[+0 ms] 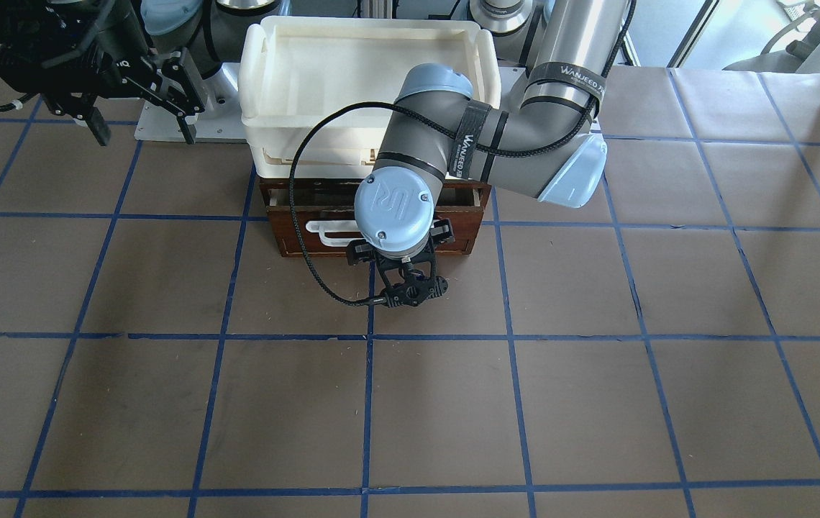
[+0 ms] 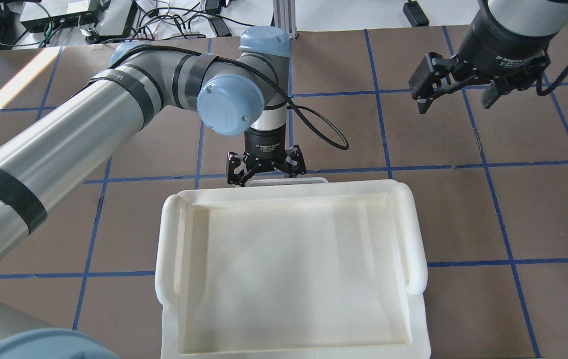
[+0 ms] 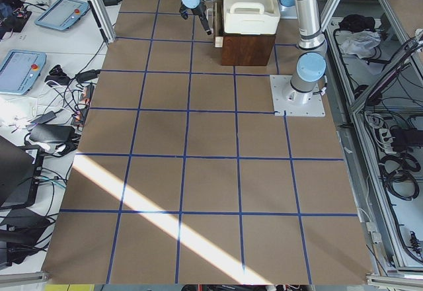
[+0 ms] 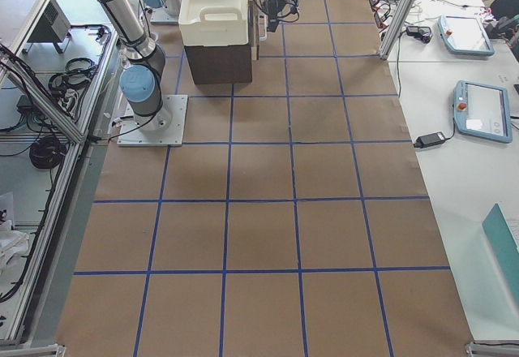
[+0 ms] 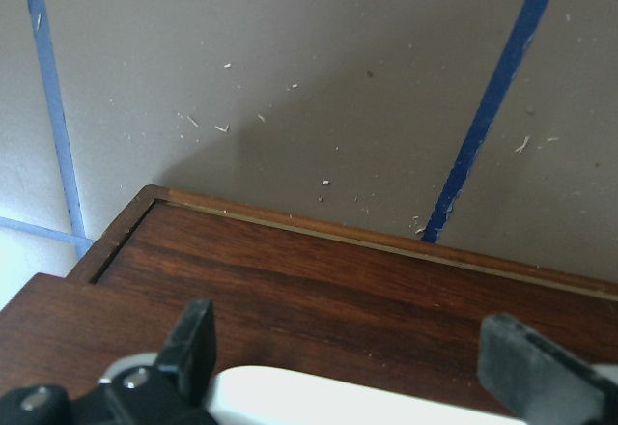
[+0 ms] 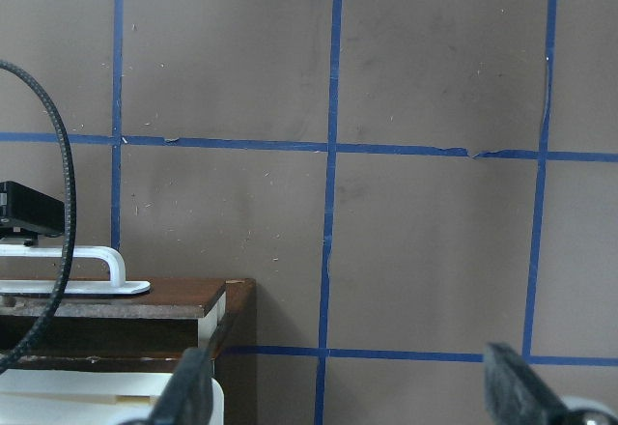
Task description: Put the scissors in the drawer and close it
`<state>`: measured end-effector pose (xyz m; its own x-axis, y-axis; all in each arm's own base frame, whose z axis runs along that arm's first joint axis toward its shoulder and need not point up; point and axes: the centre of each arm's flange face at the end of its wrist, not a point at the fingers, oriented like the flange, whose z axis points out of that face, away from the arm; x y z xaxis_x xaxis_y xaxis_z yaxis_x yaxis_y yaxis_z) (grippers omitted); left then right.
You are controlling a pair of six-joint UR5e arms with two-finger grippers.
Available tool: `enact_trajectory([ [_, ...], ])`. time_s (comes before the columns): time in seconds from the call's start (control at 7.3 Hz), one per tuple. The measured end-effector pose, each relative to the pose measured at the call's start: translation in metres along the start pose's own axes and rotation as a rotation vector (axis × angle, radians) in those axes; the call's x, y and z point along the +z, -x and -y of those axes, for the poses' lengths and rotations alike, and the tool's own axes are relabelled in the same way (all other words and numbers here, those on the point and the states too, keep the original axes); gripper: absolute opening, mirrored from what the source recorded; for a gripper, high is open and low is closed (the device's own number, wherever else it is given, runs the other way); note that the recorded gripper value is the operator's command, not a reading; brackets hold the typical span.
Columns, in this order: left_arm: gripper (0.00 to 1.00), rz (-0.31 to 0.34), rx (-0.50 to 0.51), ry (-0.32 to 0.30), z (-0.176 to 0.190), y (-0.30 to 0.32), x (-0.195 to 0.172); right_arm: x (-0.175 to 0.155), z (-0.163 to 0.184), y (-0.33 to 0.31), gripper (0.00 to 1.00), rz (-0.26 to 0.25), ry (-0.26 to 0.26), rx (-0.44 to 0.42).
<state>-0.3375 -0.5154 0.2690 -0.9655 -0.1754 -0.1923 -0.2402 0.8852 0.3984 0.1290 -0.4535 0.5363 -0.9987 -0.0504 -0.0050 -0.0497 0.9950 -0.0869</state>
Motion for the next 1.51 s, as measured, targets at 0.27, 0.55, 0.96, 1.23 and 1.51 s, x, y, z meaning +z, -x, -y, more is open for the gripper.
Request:
enact_trajectory([
  [0.27,1.0,0.02,0.005,0.028,-0.006,-0.001,0.006,0.0,0.0,0.0,1.0,-0.002,0.003,0.0],
  [0.55,1.0,0.04,0.015,0.046,-0.015,-0.005,0.009,0.001,0.0,0.0,1.0,-0.002,0.005,0.001],
  [0.96,1.0,0.046,0.018,0.037,-0.017,-0.005,0.005,0.001,-0.001,0.0,1.0,0.0,0.006,0.001],
  [1.23,1.0,-0.008,0.016,-0.056,-0.004,-0.001,-0.022,0.001,-0.001,0.0,1.0,0.001,0.006,0.0],
  [1.51,1.0,-0.091,-0.002,-0.169,0.025,0.019,-0.064,0.001,-0.001,0.0,1.0,0.001,0.007,0.0],
])
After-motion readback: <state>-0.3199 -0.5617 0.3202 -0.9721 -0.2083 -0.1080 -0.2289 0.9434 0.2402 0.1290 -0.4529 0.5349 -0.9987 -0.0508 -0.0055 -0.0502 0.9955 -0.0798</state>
